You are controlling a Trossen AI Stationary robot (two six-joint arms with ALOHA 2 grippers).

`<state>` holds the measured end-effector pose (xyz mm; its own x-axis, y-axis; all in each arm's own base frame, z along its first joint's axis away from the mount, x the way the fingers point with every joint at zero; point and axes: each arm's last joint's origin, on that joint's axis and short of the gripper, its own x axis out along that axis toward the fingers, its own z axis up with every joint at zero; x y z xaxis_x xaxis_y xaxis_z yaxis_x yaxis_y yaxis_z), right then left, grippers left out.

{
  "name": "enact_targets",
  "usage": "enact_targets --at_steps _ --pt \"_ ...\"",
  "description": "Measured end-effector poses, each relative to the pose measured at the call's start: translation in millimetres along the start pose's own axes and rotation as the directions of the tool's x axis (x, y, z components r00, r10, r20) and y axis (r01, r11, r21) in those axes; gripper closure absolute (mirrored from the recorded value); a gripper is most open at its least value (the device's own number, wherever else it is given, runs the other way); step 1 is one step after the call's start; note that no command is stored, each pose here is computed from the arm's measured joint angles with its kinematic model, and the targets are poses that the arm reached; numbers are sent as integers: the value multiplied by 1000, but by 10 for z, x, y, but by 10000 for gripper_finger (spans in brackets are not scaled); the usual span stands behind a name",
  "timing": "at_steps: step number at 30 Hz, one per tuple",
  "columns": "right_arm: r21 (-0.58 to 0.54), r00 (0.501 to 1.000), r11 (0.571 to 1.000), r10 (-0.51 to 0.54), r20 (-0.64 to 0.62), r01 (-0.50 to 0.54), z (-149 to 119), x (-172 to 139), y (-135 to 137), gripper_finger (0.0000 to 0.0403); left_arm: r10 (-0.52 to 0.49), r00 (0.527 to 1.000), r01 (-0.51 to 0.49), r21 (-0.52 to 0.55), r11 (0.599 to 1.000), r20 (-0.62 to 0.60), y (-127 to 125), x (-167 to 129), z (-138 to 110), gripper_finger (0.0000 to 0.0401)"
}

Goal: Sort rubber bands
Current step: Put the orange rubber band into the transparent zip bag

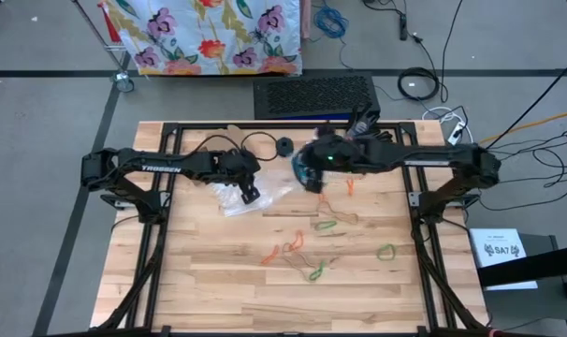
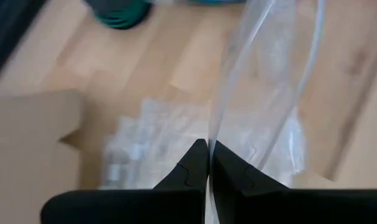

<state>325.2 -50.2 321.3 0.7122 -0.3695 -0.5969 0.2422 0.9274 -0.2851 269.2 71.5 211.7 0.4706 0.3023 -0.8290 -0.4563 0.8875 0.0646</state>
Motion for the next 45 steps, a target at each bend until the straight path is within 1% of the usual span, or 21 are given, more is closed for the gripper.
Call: enact_targets --at_steps 2,4,6,8,10,13,15,17,21,24,26,28,31,34,36,39,42,44,45 --pt "70 994 998 1 -105 7 -125 -139 -25 244 36 999 -36 -14 999 4 30 3 4 389" --pt "143 986 990 8 -165 16 -311 -224 -9 252 68 998 -68 -15 998 6 45 -4 2 389" --pt "201 983 979 7 -181 30 -540 -270 63 259 103 995 -103 -7 995 5 51 -26 -7 389" --pt "265 981 963 3 -194 50 -840 -272 177 267 129 992 -129 16 992 0 37 -47 -24 389" --pt "356 983 933 22 -183 46 -1160 -236 314 272 137 991 -136 32 990 -6 12 -68 -41 389" --pt "467 993 884 54 -102 0 -1535 -129 507 277 120 993 -121 50 991 14 -53 -121 -44 389" --pt "505 996 863 70 -57 -32 -1695 -60 598 278 106 994 -107 69 992 20 -110 -165 -59 389" --pt "525 996 850 77 -49 -40 -1796 2 652 278 87 996 -89 90 992 32 -178 -214 -74 389" --pt "529 991 849 63 -119 9 -1885 155 684 278 45 997 -53 123 991 61 -310 -326 -105 389" --pt "525 983 848 38 -181 64 -1906 316 656 278 56 995 -66 119 991 85 -363 -350 -144 389" --pt "526 977 845 20 -213 98 -1892 432 624 278 78 993 -87 105 991 86 -357 -316 -188 389" --pt "508 971 854 14 -240 113 -1870 538 594 278 87 993 -94 90 992 79 -340 -279 -222 389" --pt "512 965 848 5 -260 134 -1824 652 529 278 90 992 -96 62 993 93 -321 -271 -202 389" --pt "523 958 839 10 -285 147 -1851 726 479 278 88 990 -96 73 993 108 -309 -267 -181 389" --pt "533 952 835 39 -304 136 -1889 768 470 278 89 989 -98 74 992 115 -297 -265 -169 389" --pt "539 947 827 24 -320 161 -1925 826 482 279 90 988 -101 88 991 122 -284 -261 -157 389" --pt "527 946 835 21 -323 162 -1951 873 494 298 88 987 -99 78 992 135 -261 -256 -133 389" --pt "509 949 848 23 -314 149 -1939 868 512 330 63 988 -77 89 993 143 -257 -252 -116 389" --pt "500 953 855 25 -303 137 -1917 846 515 353 48 988 -62 93 994 144 -255 -251 -109 389"
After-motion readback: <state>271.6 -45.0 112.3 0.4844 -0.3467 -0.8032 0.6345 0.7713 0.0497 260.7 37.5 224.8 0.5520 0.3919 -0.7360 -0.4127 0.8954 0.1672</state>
